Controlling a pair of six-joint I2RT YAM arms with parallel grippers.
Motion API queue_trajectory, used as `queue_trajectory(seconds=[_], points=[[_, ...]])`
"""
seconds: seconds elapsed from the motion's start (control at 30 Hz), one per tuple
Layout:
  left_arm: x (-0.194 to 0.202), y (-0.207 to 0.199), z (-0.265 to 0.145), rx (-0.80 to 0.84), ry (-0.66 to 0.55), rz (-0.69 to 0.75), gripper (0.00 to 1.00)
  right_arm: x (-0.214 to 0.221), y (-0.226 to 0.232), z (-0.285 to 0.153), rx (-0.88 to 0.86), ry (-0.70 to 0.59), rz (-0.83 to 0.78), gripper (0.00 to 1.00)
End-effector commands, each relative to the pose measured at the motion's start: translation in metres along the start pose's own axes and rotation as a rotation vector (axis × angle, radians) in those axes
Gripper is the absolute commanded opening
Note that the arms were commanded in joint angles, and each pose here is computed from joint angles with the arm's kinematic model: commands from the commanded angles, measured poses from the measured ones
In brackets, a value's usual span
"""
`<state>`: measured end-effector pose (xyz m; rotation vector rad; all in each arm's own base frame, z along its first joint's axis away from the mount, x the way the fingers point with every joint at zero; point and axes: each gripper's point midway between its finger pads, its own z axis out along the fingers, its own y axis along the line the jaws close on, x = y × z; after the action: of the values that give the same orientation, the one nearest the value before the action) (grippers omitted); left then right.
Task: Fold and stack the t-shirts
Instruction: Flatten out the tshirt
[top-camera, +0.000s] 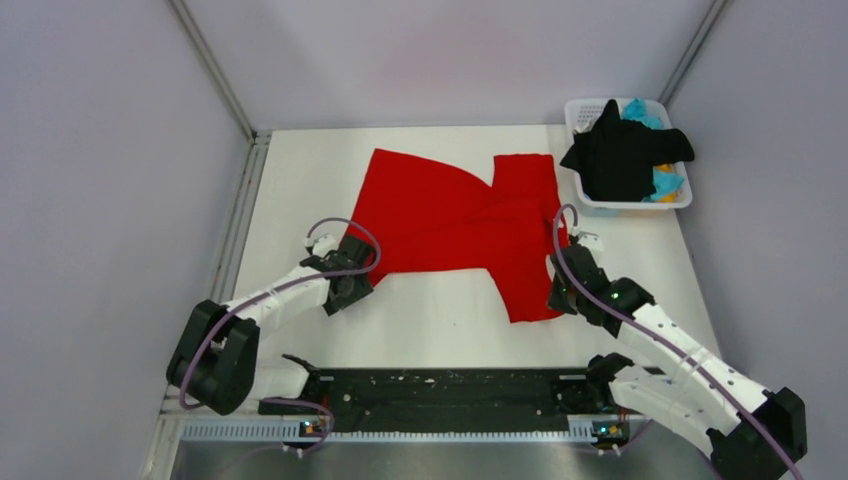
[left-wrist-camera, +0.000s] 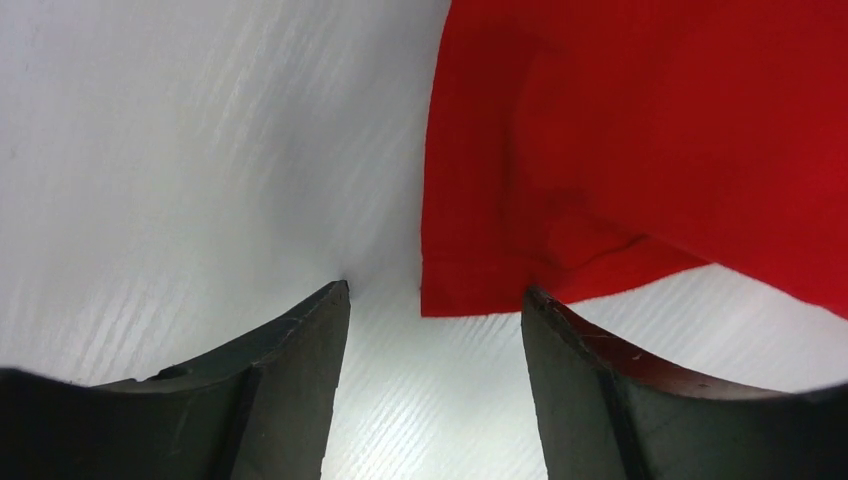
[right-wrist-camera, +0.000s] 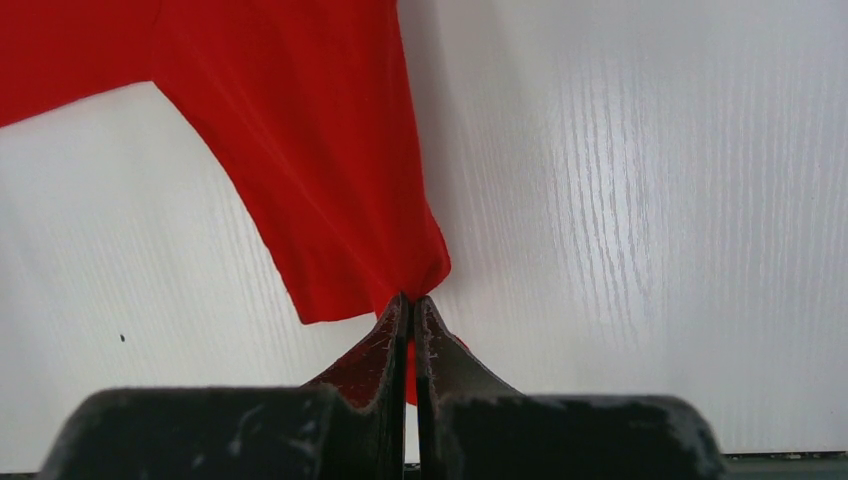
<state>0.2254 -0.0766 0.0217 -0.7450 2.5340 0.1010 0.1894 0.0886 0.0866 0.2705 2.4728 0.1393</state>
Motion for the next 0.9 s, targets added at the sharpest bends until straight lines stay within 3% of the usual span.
queue_trajectory(seconds=[0.0, 0.37, 0.43, 0.5, 0.53, 0.7, 0.87], points=[[-0.017, -0.011, 0.012, 0.021, -0.047, -0.051, 0.67, -0.005, 0.003, -0.001, -0.008, -0.028, 0.0, 0.0], [-0.007, -0.029, 0.027, 0.101, 0.009, -0.034, 0.37, -0.005, 0.0, 0.001, 0.012, -0.03, 0.004, 0.0], [-0.002, -0.033, 0.028, 0.117, 0.03, -0.025, 0.26, -0.005, 0.0, 0.002, 0.015, -0.029, 0.005, 0.0], [0.001, -0.035, 0.029, 0.133, 0.049, -0.012, 0.03, -0.005, -0.001, 0.002, 0.02, -0.03, 0.004, 0.0], [0.003, -0.038, 0.028, 0.145, 0.058, 0.0, 0.0, -0.005, -0.001, 0.002, 0.024, -0.031, 0.004, 0.0], [0.0, -0.043, 0.018, 0.196, 0.042, 0.016, 0.0, -0.014, -0.002, 0.003, 0.043, -0.058, 0.009, 0.0], [-0.024, -0.056, -0.029, 0.351, -0.069, -0.012, 0.0, -0.042, 0.012, -0.007, 0.011, -0.143, 0.053, 0.0]])
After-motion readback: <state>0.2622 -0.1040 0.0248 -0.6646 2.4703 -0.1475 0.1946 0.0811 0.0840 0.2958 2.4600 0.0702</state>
